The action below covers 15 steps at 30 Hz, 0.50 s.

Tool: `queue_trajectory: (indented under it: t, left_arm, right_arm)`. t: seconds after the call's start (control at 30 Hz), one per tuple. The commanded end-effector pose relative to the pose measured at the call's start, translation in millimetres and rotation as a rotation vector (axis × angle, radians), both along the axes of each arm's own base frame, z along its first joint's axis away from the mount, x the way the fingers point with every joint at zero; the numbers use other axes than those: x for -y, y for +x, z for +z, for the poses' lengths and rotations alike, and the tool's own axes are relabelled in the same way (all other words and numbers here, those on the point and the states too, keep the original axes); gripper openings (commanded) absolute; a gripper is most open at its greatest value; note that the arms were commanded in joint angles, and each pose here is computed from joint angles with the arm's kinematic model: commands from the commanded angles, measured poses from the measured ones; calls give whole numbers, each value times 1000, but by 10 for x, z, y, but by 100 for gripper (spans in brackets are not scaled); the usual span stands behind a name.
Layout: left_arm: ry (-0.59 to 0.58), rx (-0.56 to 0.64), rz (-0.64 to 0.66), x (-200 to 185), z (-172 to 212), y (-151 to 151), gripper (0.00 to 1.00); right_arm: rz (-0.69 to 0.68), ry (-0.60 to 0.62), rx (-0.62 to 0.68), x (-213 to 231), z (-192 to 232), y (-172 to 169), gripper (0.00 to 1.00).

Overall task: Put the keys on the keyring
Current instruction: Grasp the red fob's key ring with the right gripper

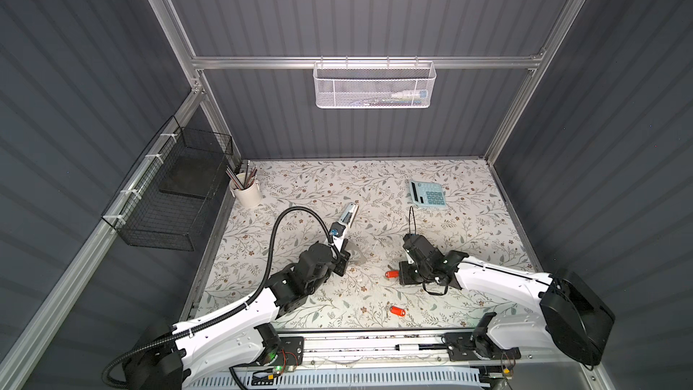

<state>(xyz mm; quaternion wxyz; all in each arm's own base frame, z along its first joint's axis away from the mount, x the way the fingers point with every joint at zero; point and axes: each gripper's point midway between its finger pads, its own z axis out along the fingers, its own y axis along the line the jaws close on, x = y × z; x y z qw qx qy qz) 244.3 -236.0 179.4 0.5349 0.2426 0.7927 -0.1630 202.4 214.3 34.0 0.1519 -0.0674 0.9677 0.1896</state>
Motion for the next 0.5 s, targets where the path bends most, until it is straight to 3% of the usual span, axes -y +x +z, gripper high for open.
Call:
queue_trajectory:
  t: [0.0, 0.23, 0.47]
  left_arm:
    - [-10, 0, -10, 46, 70, 27, 0]
    - [-12, -2, -18, 70, 83, 27, 0]
    - [-10, -9, -25, 100, 65, 31, 0]
  right_arm:
    - [64, 37, -60, -61, -83, -93, 0]
    - [20, 56, -59, 57, -174, -31, 0]
    - [-5, 67, -65, 111, -206, -7, 18]
